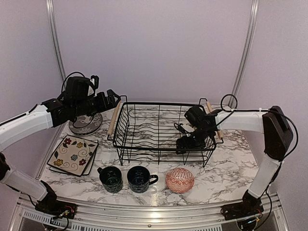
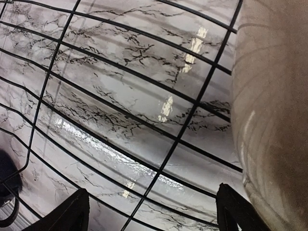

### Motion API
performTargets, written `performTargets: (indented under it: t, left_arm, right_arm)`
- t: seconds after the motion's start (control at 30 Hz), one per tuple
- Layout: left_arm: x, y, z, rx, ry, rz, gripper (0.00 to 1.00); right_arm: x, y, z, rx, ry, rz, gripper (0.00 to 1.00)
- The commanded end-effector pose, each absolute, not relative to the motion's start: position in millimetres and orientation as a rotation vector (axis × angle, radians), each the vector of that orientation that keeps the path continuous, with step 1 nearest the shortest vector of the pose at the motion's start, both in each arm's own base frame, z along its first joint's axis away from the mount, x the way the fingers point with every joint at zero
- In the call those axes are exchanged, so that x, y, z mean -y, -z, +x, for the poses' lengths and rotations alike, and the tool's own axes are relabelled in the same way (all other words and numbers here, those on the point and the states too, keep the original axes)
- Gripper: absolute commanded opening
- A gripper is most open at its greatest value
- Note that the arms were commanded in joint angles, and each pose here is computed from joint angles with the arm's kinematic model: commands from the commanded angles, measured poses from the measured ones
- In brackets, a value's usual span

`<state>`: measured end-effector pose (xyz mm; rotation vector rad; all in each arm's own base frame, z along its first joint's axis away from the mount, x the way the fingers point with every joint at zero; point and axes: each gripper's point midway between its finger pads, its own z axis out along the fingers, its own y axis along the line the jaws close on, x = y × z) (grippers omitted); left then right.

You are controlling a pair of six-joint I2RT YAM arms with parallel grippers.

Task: Unload the mixed dishes from the dish rack
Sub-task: Move the bowl to the dish rack, then grab the bowl from the dish rack.

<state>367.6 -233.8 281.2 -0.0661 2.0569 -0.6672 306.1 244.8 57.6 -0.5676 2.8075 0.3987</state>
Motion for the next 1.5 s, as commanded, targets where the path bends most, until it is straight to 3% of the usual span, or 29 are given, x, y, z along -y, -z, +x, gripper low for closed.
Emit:
performTargets:
  t: [0.0, 0.47, 0.73, 0.9, 1.23, 1.47]
  left_arm:
    - [231.2, -281.7, 366.1, -2.048, 0.682, -0.07, 0.99]
    - [239.3, -279.4, 368.4, -2.049, 0.723, -0.062, 0.99]
    - [238.0, -281.4, 365.9, -2.05, 0.721, -0.055, 0.99]
    - [234.8, -281.7, 363.4, -2.047, 0.715, -0.061, 0.99]
    - [235.8, -278.6, 363.5, -2.056, 0.716, -0.058, 0.99]
    - [235.4, -275.6, 362.9, -2.062, 0.714, -0.06, 0.99]
  right_arm:
    - [-247.0, -93.2, 299.9, -2.761, -0.451, -0.536, 0.88]
    - [-241.2, -165.8, 304.3, -2.61, -0.468, -0.469, 0.89]
    - [-214.1, -151.9, 347.2, -2.608, -0.041, -0.537, 0.88]
    - [-221.5, -134.9, 360.0, -2.646, 0.012, -0.604, 0.78]
    - [-210.8, -131.0, 386.0, -2.603, 0.211, -0.632, 0.7]
    - [-190.0, -126.0, 392.7, -2.607, 0.363, -0.709, 0.73]
